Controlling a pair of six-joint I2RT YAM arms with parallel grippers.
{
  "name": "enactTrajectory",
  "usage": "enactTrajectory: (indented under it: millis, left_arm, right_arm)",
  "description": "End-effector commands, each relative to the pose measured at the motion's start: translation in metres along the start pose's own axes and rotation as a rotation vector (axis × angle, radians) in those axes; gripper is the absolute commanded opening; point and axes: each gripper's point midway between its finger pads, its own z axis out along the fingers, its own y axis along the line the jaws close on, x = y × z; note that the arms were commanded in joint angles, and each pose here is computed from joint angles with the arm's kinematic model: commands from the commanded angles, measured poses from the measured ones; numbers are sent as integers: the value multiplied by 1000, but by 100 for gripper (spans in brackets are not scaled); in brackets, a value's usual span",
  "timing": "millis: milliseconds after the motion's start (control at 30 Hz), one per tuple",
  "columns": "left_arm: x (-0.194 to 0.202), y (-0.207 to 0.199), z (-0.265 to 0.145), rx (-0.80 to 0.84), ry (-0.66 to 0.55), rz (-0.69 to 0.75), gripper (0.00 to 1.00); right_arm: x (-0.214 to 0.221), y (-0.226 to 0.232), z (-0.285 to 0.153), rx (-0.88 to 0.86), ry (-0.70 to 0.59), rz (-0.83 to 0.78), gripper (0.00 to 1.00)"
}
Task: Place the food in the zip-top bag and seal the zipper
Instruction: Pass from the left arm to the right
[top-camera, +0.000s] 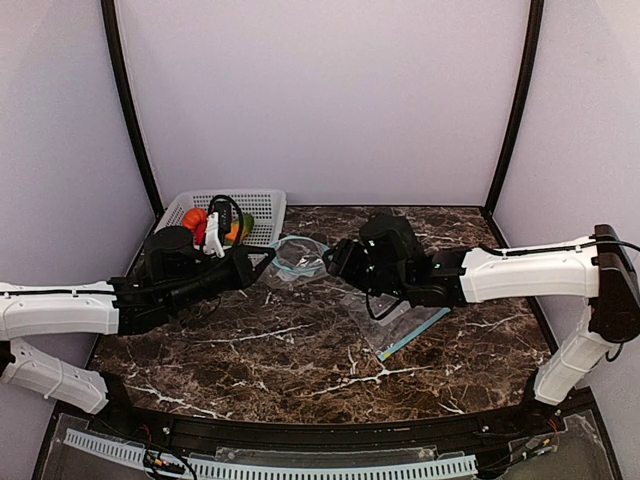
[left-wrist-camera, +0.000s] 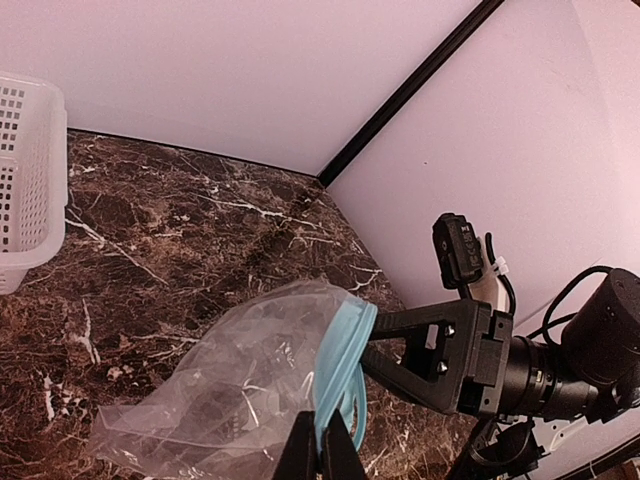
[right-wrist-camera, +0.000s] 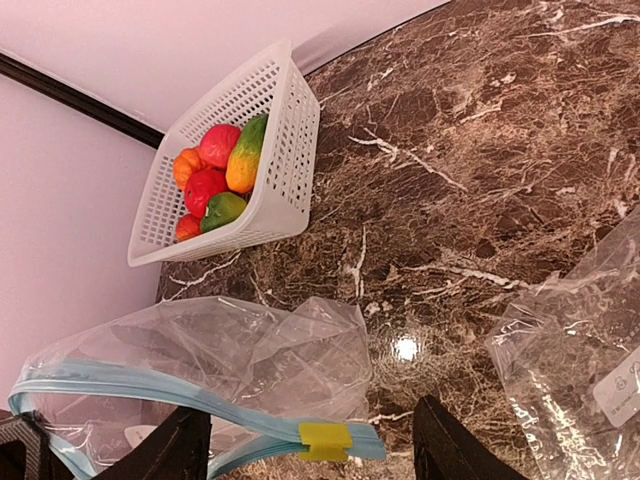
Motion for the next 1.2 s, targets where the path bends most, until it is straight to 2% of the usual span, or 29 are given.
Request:
enactTrajectory:
  millis: [0, 233, 733, 900, 1033, 1100, 1133, 1167]
  left_arm:
    - [-4, -8, -6, 35, -20, -13, 1]
    - [-4, -11, -5, 48, -19, -17, 1]
    - [4, 1, -6, -6, 6, -5, 1]
    - [16, 16, -2, -78, 60, 30, 1]
    - [24, 17, 5, -102, 124, 80, 2]
    - [25, 12, 8, -82, 146, 109, 13]
    - [24, 7, 9, -67, 153, 117, 27]
    - [23, 5, 9, -59, 155, 137, 34]
  right_arm:
    - [-12, 2, -3, -8, -41, 7, 67]
    - [-8, 4, 2, -34, -26, 17, 65]
    - [-19, 11, -6, -71, -70, -30, 22]
    - [-26, 9, -12, -48, -96, -102, 6]
    - [-33, 5, -17, 4, -106, -181, 0]
    - [-34, 3, -19, 35, -98, -233, 0]
    - [-34, 1, -20, 54, -88, -258, 0]
    - [-34, -1, -21, 74, -78, -283, 0]
